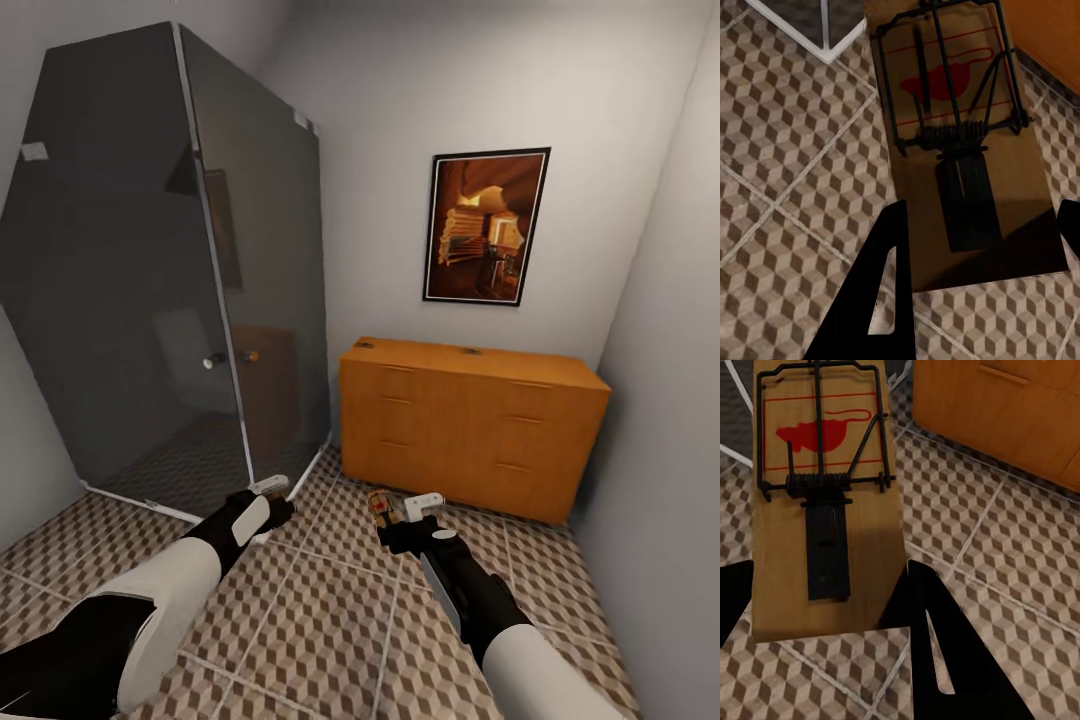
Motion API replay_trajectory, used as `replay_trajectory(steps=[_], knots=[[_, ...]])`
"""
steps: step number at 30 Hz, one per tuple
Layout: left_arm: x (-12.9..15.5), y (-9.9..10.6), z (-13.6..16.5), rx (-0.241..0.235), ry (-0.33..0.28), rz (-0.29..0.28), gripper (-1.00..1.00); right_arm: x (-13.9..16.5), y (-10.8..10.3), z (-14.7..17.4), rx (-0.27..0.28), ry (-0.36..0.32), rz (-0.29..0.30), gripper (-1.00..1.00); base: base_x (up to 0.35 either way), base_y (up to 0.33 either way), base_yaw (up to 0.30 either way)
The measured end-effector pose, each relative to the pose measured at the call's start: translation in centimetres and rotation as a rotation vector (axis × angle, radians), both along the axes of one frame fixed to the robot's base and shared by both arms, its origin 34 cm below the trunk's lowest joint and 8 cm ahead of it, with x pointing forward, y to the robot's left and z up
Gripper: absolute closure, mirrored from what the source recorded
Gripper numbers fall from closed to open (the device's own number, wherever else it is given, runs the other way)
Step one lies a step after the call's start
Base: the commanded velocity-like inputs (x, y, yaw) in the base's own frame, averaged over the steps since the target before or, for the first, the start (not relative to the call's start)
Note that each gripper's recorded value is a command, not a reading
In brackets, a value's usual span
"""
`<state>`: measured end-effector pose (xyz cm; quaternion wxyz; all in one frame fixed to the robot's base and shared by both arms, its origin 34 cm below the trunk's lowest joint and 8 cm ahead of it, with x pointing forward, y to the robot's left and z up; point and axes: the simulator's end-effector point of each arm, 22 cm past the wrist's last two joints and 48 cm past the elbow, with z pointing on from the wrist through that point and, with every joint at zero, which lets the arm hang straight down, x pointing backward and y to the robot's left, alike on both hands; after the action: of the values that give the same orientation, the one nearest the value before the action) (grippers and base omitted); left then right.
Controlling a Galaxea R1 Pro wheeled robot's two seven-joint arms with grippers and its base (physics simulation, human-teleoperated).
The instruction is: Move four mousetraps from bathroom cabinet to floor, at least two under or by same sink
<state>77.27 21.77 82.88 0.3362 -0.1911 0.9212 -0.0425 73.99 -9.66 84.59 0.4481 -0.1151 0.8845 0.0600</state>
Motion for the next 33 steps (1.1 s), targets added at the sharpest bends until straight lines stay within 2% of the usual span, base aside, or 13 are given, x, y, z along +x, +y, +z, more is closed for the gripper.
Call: replay_trajectory(steps=[33], knots=[[-0.08, 0.14, -0.74, -0.001, 0.012, 0.003, 1.0, -0.01, -0.21, -0.69, -0.008, 0.01, -0.006, 1.0, 0.0, 0.0, 0.295]])
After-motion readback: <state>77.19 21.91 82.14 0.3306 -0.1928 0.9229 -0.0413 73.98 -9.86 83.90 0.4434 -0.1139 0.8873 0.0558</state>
